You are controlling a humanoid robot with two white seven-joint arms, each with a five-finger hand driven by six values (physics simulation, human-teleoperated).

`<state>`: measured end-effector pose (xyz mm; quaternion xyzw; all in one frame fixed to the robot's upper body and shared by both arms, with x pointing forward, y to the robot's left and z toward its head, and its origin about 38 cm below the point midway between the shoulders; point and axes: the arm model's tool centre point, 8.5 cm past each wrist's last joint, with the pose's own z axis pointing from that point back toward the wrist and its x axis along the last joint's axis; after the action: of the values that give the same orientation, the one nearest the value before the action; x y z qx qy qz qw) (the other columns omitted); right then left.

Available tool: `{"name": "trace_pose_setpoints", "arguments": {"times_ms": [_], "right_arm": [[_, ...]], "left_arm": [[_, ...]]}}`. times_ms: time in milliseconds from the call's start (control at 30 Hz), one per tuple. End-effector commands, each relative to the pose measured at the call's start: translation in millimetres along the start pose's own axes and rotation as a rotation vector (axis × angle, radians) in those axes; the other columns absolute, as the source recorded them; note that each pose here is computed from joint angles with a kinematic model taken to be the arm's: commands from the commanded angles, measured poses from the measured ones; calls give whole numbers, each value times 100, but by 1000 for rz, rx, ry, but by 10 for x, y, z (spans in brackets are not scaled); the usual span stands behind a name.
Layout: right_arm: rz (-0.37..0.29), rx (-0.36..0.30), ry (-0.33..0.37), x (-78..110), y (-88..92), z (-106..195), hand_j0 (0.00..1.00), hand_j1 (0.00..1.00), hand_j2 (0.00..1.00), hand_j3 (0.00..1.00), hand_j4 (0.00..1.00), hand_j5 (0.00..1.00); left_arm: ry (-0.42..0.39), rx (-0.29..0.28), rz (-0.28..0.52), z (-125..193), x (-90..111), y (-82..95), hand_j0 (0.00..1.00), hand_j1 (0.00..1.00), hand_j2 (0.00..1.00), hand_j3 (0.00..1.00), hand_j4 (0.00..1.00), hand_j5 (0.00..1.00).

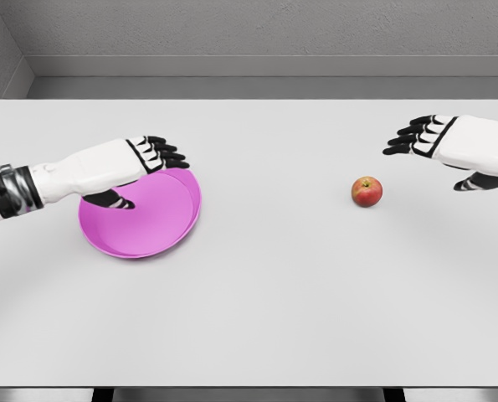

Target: Put the apple on the plate with both arms

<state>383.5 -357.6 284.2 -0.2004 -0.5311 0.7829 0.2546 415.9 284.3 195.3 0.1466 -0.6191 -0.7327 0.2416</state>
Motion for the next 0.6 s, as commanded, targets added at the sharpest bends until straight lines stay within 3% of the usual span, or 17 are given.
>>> {"name": "trace_pose_setpoints", "arguments": {"times_ms": [0, 200, 300, 367, 400, 433, 500, 567], "right_arm": [[-1, -4, -2, 7, -11, 0, 100, 100, 100, 100, 100, 100], [-39, -34, -14, 9, -46, 23, 100, 100, 100, 100, 100, 100], [-67, -8, -24, 23, 52, 2, 100, 100, 100, 100, 100, 100], [-233, 85, -103, 68, 215, -9, 100, 100, 100, 100, 100, 100], [-308, 28, -143, 95, 169, -18, 100, 100, 100, 100, 100, 100], [-340, -7, -162, 101, 116, -18, 100, 100, 100, 100, 100, 100], [-345, -11, -165, 102, 109, -19, 100, 100, 100, 100, 100, 100], [-379, -67, -220, 177, 111, -237, 100, 100, 100, 100, 100, 100]], "left_arm": [[9, -8, -1, 48, -23, 16, 100, 100, 100, 100, 100, 100], [3, -4, -3, 24, -12, 28, 100, 100, 100, 100, 100, 100], [4, -5, -3, 29, -16, 35, 100, 100, 100, 100, 100, 100], [5, -22, -4, 30, -18, 24, 100, 100, 100, 100, 100, 100], [4, -28, -3, 29, -16, 15, 100, 100, 100, 100, 100, 100], [4, -30, -3, 29, -16, 14, 100, 100, 100, 100, 100, 100], [5, -33, -5, 28, -18, 17, 100, 100, 100, 100, 100, 100], [5, -33, -5, 28, -18, 17, 100, 100, 100, 100, 100, 100]]}}
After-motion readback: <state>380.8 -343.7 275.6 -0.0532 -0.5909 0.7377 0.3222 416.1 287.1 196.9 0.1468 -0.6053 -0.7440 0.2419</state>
